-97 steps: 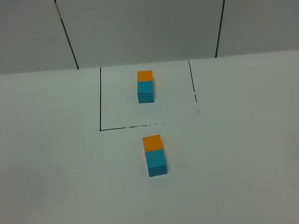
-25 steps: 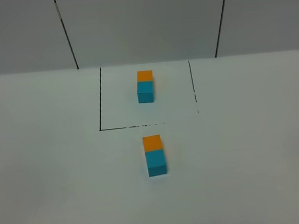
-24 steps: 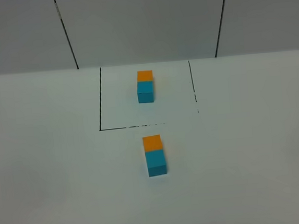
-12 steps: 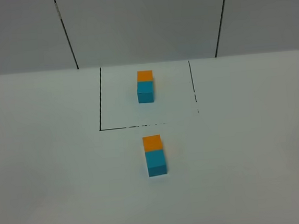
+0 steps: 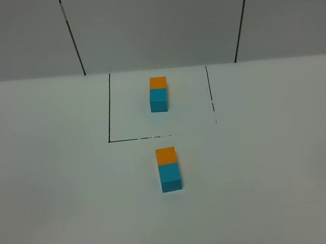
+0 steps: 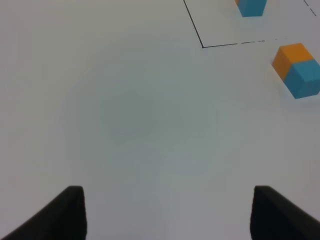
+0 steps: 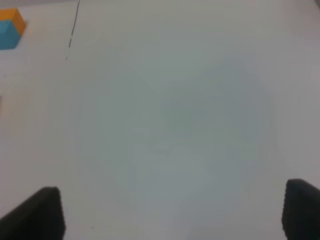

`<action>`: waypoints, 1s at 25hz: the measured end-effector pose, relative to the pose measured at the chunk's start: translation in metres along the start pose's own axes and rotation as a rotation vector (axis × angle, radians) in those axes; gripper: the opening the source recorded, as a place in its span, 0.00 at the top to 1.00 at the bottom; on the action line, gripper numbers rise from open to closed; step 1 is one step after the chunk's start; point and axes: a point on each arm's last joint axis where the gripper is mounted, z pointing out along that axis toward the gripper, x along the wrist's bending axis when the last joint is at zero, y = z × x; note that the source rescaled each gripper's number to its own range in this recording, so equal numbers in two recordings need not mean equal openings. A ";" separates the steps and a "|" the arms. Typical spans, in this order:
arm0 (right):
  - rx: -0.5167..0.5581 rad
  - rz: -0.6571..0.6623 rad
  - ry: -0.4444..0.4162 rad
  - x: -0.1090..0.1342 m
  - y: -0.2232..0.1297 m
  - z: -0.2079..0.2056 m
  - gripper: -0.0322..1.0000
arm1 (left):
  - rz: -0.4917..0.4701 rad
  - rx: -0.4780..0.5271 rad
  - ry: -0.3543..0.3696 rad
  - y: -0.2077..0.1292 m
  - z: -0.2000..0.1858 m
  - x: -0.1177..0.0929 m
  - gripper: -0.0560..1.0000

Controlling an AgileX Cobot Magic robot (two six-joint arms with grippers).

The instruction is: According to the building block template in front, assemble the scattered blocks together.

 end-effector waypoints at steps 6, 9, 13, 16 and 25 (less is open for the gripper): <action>0.000 0.000 0.000 0.000 0.000 0.000 0.21 | 0.000 0.000 0.000 0.000 0.000 0.000 0.49; 0.000 0.000 0.000 0.000 0.000 0.000 0.21 | 0.000 0.000 0.000 0.000 0.000 0.000 0.49; 0.000 0.000 0.000 0.000 0.000 0.000 0.21 | 0.000 0.000 0.000 0.000 0.000 0.000 0.49; 0.000 0.000 0.000 0.000 0.000 0.000 0.21 | 0.000 0.000 0.000 0.000 0.000 0.000 0.49; 0.000 0.000 0.000 0.000 0.000 0.000 0.21 | 0.001 0.000 0.000 0.000 0.000 0.000 0.49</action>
